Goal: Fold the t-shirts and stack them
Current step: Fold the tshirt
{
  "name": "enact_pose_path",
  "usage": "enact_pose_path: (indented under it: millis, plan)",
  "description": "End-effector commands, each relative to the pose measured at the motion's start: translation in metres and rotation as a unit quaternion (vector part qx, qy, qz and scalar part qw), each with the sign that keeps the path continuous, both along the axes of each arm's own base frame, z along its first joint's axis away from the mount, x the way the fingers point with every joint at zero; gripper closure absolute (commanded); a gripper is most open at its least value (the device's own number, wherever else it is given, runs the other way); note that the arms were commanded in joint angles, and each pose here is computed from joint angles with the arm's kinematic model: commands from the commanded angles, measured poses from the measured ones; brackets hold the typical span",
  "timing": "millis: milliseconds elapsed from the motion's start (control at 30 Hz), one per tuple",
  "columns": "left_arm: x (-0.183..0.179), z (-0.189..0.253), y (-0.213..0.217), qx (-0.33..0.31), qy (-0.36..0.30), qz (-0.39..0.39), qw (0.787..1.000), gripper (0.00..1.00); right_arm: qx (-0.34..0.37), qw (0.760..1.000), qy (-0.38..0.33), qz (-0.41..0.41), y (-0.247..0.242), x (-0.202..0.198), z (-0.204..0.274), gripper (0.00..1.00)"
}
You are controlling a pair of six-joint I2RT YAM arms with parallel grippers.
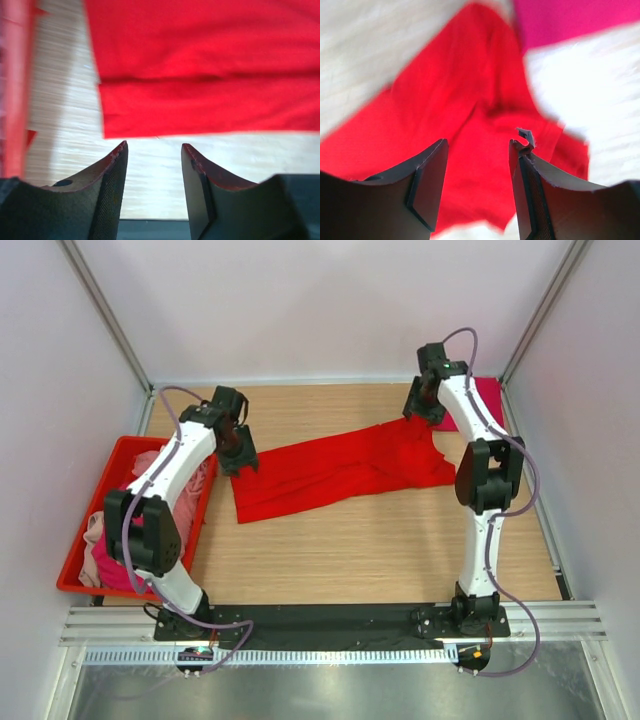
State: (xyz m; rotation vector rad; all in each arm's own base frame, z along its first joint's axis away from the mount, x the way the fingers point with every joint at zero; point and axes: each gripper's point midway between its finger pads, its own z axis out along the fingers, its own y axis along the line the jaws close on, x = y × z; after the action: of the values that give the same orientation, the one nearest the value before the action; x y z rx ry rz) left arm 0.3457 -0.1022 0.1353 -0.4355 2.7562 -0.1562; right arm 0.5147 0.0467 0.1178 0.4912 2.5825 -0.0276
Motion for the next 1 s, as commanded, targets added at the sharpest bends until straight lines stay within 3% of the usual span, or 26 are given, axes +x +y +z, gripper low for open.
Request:
enact_pose_path:
  millis: [0,133,400,700,967]
  plan:
    - [-0.015,-0.015,-0.04,-0.062,0.021,-0.079,0.995,0.55,0.007,0.995,-0.032,0.092,0.078,-0.036,0.036,0.42]
    - [-0.024,-0.033,-0.063,-0.079,0.053,-0.113,0.989,0.62,0.027,0.991,-0.028,0.128,0.144,-0.063,0.01,0.43]
    - [-0.026,-0.061,-0.072,-0.09,0.079,-0.111,0.986,0.7,0.052,0.981,-0.006,0.187,0.246,-0.098,-0.034,0.65]
    - [-0.024,-0.083,-0.091,-0.116,0.108,-0.111,0.981,0.73,0.06,0.978,0.028,0.196,0.261,-0.111,-0.065,0.73]
    - [-0.018,-0.096,-0.094,-0.115,0.119,-0.1,0.981,0.68,0.065,0.977,0.033,0.201,0.266,-0.113,-0.075,0.74]
